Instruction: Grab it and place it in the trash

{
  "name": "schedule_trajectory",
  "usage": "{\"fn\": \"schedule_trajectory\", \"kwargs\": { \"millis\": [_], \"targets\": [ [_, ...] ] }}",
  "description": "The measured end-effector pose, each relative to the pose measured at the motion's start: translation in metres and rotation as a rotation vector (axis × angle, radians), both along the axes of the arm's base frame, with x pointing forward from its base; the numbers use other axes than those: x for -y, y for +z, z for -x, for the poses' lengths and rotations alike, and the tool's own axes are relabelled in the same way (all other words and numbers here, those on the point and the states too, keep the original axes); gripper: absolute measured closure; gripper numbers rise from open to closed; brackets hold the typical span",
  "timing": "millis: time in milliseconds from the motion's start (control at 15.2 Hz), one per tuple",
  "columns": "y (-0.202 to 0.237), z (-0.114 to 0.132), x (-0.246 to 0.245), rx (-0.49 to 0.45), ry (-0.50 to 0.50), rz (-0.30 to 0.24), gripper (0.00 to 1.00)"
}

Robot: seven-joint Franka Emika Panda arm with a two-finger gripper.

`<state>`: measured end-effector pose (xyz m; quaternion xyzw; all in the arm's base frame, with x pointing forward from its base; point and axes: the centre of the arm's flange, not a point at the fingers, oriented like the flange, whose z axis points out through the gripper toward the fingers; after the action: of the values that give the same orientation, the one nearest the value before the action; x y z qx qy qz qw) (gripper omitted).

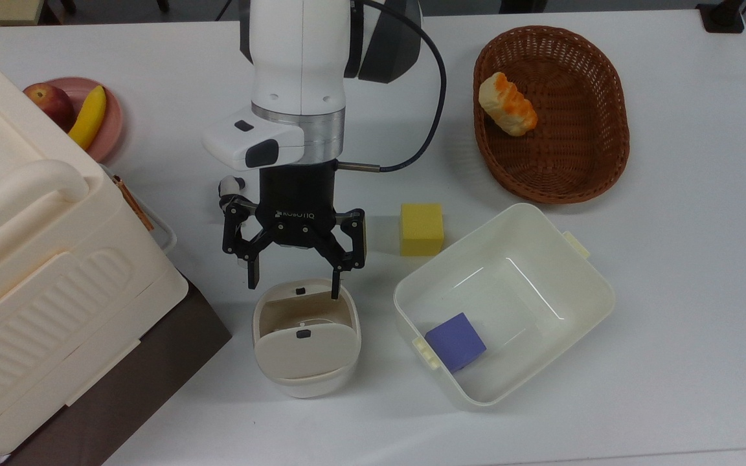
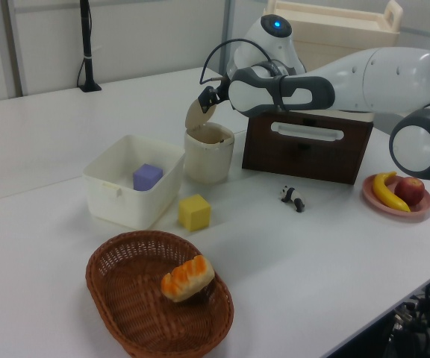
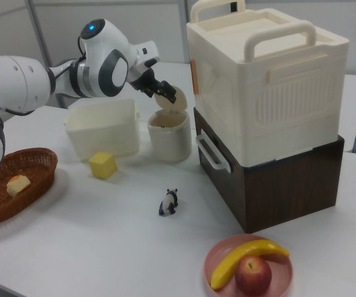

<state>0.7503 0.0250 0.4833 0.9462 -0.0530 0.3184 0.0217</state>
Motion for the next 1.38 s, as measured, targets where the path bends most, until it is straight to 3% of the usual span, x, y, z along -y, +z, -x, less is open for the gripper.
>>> {"fn": "schedule_trajectory", "kwargs": {
  "millis": [197,460,526,789,1118,1381],
  "targets": [
    [-0.004,0.002,0.001,-0.046,-0.008,0.003,0.00],
    [-0.010,0.022,0.008,-0.272,-0.054,0.014,0.00],
    [-0.001,0.035,0.011,-0.356,-0.072,0.019,0.00],
    [0.031,0.072,0.017,-0.524,-0.108,0.013,0.00],
    [0.043,0.108,0.021,-0.612,-0.064,0.004,0.00],
    [0.039,0.118,0.020,-0.628,-0.062,-0.015,0.00]
  ]
}}
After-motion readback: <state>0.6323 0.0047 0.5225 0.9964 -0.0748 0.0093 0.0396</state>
